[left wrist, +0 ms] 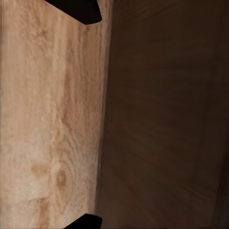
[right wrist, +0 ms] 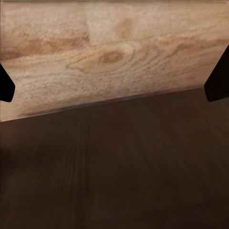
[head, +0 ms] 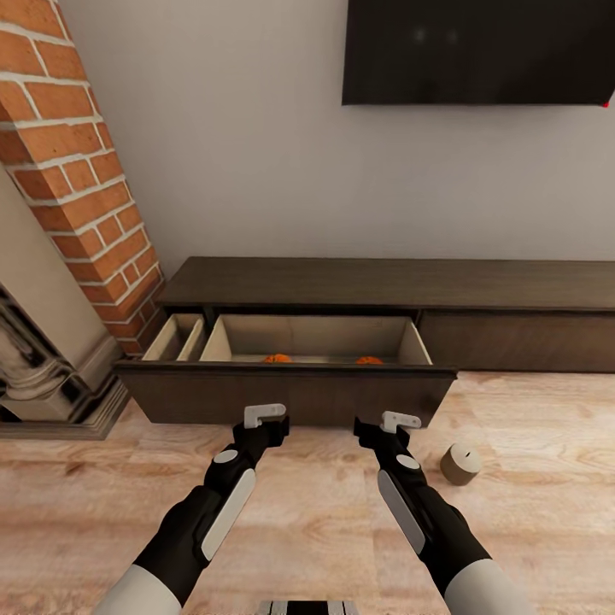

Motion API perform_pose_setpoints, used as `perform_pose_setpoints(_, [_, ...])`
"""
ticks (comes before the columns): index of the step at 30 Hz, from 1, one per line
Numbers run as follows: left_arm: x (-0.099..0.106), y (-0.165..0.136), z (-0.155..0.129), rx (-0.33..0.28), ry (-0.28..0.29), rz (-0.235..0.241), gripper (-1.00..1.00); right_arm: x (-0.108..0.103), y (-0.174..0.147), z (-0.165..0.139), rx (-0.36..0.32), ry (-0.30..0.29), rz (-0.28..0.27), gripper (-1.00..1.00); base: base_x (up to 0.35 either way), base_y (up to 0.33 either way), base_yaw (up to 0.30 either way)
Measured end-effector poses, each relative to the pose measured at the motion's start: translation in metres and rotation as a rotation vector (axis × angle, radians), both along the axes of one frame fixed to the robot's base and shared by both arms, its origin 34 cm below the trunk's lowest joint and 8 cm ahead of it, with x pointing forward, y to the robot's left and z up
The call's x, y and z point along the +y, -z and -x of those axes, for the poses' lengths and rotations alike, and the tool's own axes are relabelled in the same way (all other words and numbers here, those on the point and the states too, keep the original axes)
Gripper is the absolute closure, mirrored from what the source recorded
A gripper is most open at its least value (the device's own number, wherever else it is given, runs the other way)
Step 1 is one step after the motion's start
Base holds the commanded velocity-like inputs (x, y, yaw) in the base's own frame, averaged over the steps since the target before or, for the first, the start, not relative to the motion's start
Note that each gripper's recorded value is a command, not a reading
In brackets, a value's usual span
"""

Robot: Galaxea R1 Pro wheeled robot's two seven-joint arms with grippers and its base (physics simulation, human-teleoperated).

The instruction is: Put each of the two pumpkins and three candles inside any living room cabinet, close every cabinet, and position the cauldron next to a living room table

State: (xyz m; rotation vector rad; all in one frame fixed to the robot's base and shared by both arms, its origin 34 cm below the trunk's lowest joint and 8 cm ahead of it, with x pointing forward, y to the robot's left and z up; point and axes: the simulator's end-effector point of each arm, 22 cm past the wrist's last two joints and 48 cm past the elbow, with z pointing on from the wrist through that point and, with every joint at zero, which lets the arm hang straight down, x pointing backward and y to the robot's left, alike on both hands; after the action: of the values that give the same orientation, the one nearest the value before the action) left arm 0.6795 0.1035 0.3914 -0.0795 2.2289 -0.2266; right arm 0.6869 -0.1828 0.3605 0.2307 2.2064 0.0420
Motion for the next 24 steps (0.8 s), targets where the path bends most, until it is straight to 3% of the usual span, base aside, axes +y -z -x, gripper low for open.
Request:
perform_pose_setpoints(13, [-0.0002, 0.0017, -0.0002, 0.003, 0.001, 0.008, -1.0, -0.0004, 0.0023, 0.0005, 0.004, 0.002, 0.002, -1.0, 0.004, 0.0, 0.0])
perform_pose_setpoints(24, [0.0001, 0.0018, -0.0001, 0.004, 0.001, 0.009, -1.0, -0.0006, 0.0025, 0.0007, 0.005, 0.002, 0.003, -1.0, 0.165, 0.0, 0.0])
